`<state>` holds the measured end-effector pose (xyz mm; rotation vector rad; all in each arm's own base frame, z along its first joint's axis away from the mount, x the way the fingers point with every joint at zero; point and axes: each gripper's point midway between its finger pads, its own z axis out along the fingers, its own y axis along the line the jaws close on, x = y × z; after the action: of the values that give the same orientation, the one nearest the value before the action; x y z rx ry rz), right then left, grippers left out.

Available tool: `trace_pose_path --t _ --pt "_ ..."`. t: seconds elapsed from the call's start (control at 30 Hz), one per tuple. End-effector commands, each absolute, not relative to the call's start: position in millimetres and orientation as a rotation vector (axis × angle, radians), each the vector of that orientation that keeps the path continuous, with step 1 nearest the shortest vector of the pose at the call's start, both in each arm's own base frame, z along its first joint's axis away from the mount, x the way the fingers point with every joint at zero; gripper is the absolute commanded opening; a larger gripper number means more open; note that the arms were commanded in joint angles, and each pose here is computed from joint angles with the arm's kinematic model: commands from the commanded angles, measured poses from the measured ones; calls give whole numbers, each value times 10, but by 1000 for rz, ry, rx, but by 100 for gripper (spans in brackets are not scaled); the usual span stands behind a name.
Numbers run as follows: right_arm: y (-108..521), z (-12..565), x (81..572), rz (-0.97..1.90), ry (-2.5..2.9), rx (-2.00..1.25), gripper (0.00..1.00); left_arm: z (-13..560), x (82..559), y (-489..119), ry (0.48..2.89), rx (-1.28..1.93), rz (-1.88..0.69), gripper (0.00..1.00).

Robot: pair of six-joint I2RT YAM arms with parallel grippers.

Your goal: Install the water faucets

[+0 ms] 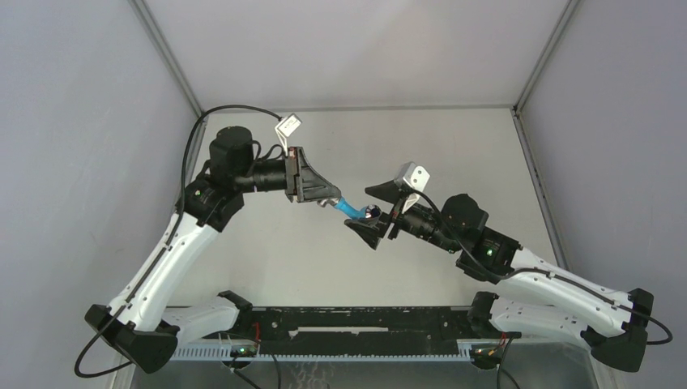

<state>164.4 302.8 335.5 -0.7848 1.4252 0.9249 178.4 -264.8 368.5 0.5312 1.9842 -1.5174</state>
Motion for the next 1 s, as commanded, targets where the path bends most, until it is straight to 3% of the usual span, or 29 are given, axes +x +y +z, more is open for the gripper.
trace_pose_path --t 0.0,0.17,0.47,0.77,0.87,0.97 --pt "2984 3488 1650 905 1386 -767 92 4038 1748 -2617 1852 595 -1515 0" --pt "3000 3434 1645 901 1397 -785 87 4026 1743 -2613 1854 596 -1516 0" --pt "2966 3434 1615 911 1375 -780 87 4051 1735 -2600 1844 597 -1512 0" --pt "3029 3398 1594 929 1376 -806 67 4023 1747 -2597 1853 596 -1507 0" --pt "2983 3441 1636 909 1378 -772 50 4021 1754 -2594 1850 596 -1502 0" --pt "2964 3459 1646 905 1375 -765 54 4023 1748 -2591 1850 596 -1503 0"
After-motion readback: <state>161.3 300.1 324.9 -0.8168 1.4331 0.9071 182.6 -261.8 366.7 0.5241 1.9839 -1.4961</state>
